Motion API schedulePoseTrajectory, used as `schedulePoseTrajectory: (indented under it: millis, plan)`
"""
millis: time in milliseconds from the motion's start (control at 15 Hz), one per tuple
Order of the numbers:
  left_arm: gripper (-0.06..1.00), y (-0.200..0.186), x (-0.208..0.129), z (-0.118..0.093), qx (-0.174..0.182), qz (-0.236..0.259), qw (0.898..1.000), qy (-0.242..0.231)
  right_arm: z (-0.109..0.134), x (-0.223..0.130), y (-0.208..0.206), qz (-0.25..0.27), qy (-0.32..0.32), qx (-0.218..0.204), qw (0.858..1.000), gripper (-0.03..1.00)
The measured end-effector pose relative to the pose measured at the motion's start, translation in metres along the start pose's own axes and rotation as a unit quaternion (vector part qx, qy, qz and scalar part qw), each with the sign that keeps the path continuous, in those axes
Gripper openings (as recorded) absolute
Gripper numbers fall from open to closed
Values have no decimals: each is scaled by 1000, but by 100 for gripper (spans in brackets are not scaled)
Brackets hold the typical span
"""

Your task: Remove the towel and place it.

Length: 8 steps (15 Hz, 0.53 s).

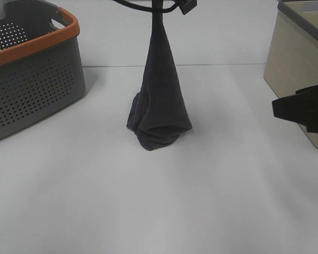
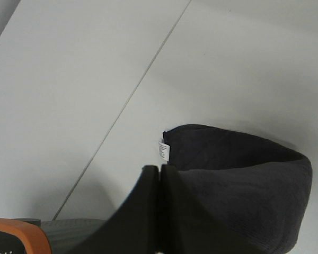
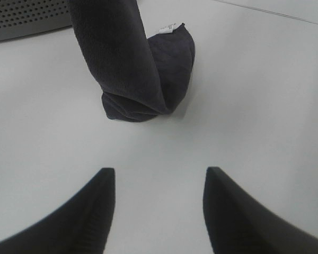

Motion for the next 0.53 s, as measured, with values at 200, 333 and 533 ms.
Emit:
schedulePoseTrajectory:
  millis: [200,333,533]
  plan:
    - [0,5,0,-1,2,-1,1000,-8,32,12,54,-18,-43,-24,999,54]
    - [0,5,0,3,18,-1,1000,-24,44,12,81,-34,-14,-79,996,65]
    - [0,4,0,14,62,-3,997,-54,66,-3,120,-11,-2,-105,994,74]
Point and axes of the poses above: a point on each arm's last joint axis where the gripper is mounted, y pointing out along that axis toward the gripper, z along the wrist's bending axis when the last joint is at zero, x = y × z, the point moved 4 cm from there along y, pointing out along that axis toward the gripper, and after that the axes turned 8 degrees about -y, right-handed, at the moved point
